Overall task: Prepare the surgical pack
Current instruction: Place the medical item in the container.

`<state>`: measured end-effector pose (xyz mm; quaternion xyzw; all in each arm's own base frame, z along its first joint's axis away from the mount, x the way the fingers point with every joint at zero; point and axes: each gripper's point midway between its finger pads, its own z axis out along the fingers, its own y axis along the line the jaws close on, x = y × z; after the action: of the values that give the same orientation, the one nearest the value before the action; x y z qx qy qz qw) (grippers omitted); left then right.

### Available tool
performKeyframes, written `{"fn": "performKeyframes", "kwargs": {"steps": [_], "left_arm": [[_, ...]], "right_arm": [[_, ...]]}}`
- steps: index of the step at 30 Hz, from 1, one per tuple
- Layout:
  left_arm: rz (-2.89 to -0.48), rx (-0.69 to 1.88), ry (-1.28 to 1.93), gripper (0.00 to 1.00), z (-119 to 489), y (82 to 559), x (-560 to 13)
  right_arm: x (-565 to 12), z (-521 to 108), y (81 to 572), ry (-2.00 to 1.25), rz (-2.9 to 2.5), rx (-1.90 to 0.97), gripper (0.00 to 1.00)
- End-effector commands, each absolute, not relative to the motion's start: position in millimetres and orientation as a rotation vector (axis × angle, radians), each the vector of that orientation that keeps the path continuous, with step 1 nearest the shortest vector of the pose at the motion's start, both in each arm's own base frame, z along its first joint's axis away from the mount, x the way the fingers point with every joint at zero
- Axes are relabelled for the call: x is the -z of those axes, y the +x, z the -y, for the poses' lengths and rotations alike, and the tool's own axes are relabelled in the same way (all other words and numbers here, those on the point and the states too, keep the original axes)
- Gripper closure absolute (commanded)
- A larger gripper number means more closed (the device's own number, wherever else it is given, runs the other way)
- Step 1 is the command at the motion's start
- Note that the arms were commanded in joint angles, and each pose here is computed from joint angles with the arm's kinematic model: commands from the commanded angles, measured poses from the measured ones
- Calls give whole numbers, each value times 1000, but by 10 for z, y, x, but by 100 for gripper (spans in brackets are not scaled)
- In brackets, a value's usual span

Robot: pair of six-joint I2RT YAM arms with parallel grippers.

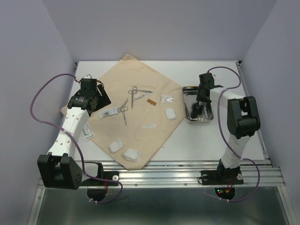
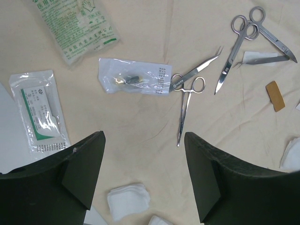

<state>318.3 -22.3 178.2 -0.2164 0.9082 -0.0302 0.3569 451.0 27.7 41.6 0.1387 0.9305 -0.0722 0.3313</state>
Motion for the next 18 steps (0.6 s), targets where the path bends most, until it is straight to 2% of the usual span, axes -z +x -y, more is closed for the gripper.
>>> {"fn": "performKeyframes", "kwargs": {"steps": [1,7,10,12,18], "left_arm": [[-2338,64,-560,20,194,3188,-1770],[-2336,57,-562,20,183,3184,-1777],[-2337,54,-563,20,179,3173,-1776],[-2334,56,-565,20,180,3171,-1785],[-2336,57,-564,20,182,3164,-1782]], "right_arm": [[-493,-288,4690,356,-2409,161,59],[-410,-270,4758,346,-2425,161,61],[-399,-288,4737,333,-2430,147,67],[-386,-302,4702,327,-2434,135,76],[-338,-407,4574,306,-2450,49,84]]}}
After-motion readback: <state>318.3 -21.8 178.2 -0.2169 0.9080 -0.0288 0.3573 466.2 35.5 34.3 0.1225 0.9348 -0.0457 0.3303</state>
